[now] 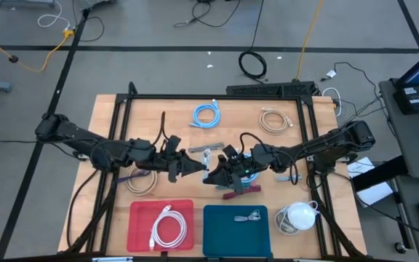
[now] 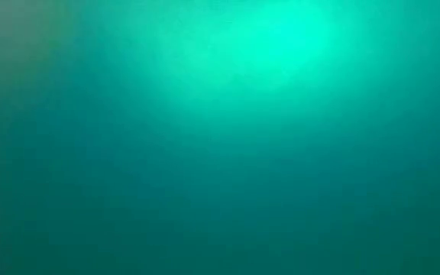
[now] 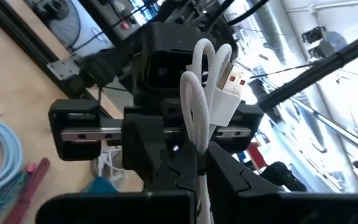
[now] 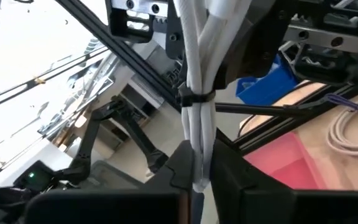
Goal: Pick & Place USB Port
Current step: Put the top left white USB cable into the blue bin, then put the top sky blue HDMI cable into the red bin
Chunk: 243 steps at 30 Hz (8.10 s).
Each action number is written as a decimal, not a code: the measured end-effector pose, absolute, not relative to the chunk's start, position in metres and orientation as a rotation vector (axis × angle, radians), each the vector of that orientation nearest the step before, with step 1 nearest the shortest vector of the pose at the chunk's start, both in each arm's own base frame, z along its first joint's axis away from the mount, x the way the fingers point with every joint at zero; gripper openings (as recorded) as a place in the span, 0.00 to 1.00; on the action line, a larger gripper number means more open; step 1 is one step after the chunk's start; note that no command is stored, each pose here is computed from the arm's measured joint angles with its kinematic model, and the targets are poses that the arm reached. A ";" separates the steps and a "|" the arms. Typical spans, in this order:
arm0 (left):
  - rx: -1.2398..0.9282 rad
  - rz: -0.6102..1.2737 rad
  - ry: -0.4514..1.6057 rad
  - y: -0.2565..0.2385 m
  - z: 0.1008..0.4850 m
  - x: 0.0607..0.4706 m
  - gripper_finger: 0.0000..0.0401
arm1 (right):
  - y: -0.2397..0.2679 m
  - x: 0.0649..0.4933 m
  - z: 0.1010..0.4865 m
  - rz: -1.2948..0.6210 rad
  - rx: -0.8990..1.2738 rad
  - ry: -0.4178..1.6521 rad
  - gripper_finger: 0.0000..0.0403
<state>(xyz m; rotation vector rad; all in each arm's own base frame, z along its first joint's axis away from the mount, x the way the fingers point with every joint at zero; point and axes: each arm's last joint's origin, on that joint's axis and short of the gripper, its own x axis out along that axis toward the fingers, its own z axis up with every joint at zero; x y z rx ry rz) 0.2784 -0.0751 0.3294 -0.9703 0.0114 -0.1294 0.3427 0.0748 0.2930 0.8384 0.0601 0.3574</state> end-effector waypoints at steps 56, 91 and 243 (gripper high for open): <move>-0.962 0.184 0.021 -0.047 0.360 0.210 0.42 | 0.174 0.266 0.219 0.315 0.634 1.064 0.48; -0.491 0.545 1.557 -0.057 0.232 0.145 0.42 | 0.097 0.261 0.343 0.248 0.589 0.172 0.45; -0.555 0.530 1.378 0.194 0.157 0.419 0.57 | 0.076 0.265 0.315 -0.037 0.581 0.359 0.43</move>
